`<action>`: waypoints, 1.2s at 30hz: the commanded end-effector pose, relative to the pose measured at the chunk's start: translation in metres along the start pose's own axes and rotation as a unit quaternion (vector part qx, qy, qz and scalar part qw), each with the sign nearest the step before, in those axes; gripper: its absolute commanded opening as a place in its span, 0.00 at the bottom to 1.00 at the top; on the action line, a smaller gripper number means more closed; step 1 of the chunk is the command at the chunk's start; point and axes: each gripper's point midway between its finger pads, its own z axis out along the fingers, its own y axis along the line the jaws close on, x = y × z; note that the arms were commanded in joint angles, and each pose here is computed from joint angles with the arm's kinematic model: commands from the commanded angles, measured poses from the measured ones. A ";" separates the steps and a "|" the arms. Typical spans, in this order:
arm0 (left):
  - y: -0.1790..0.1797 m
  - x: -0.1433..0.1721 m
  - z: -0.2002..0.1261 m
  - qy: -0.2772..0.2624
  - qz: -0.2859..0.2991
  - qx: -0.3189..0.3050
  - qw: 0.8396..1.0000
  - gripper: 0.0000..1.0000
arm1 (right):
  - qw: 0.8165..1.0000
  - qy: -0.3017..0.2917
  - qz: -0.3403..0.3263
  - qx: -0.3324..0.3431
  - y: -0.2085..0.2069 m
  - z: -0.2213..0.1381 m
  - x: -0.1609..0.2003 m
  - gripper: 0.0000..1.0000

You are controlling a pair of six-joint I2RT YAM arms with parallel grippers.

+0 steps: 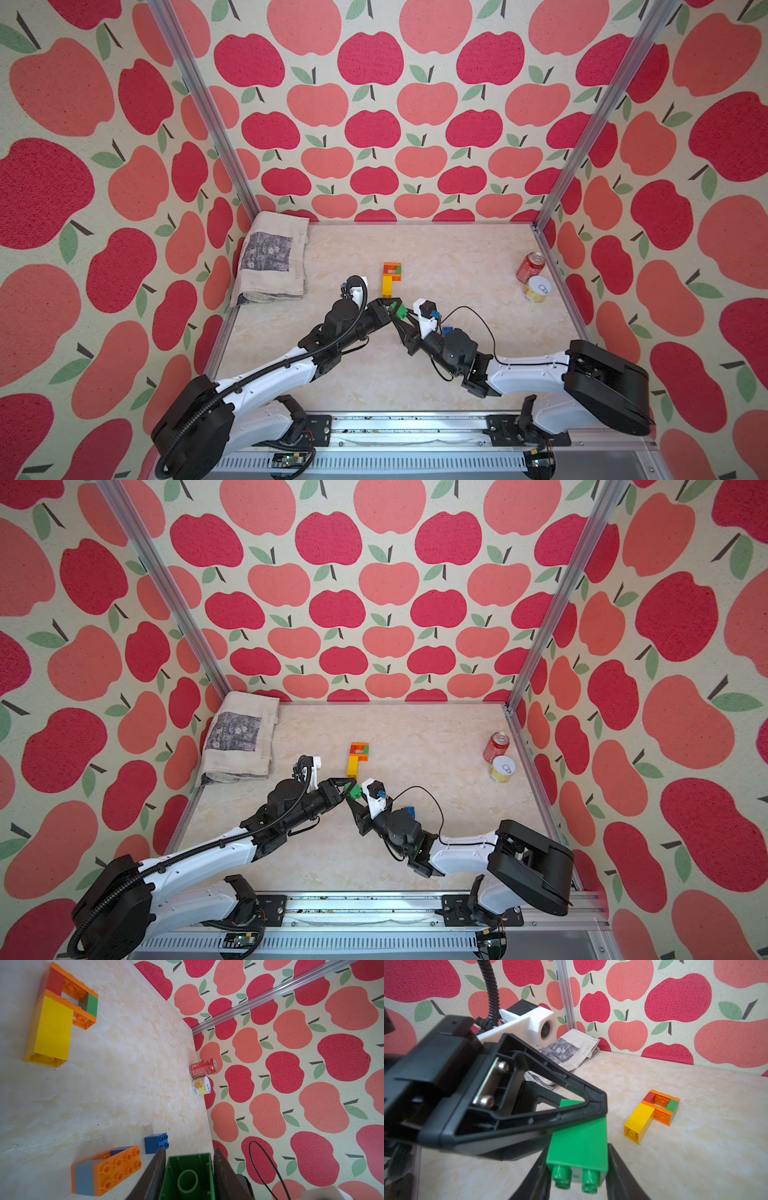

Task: Assemble the letter p with lego
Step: Pick up the lego brick from the center of the board.

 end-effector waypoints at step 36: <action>-0.002 -0.008 -0.007 -0.042 -0.055 0.037 0.997 0.39 | 0.993 -0.085 -0.078 0.022 -0.005 0.002 -0.018 0.46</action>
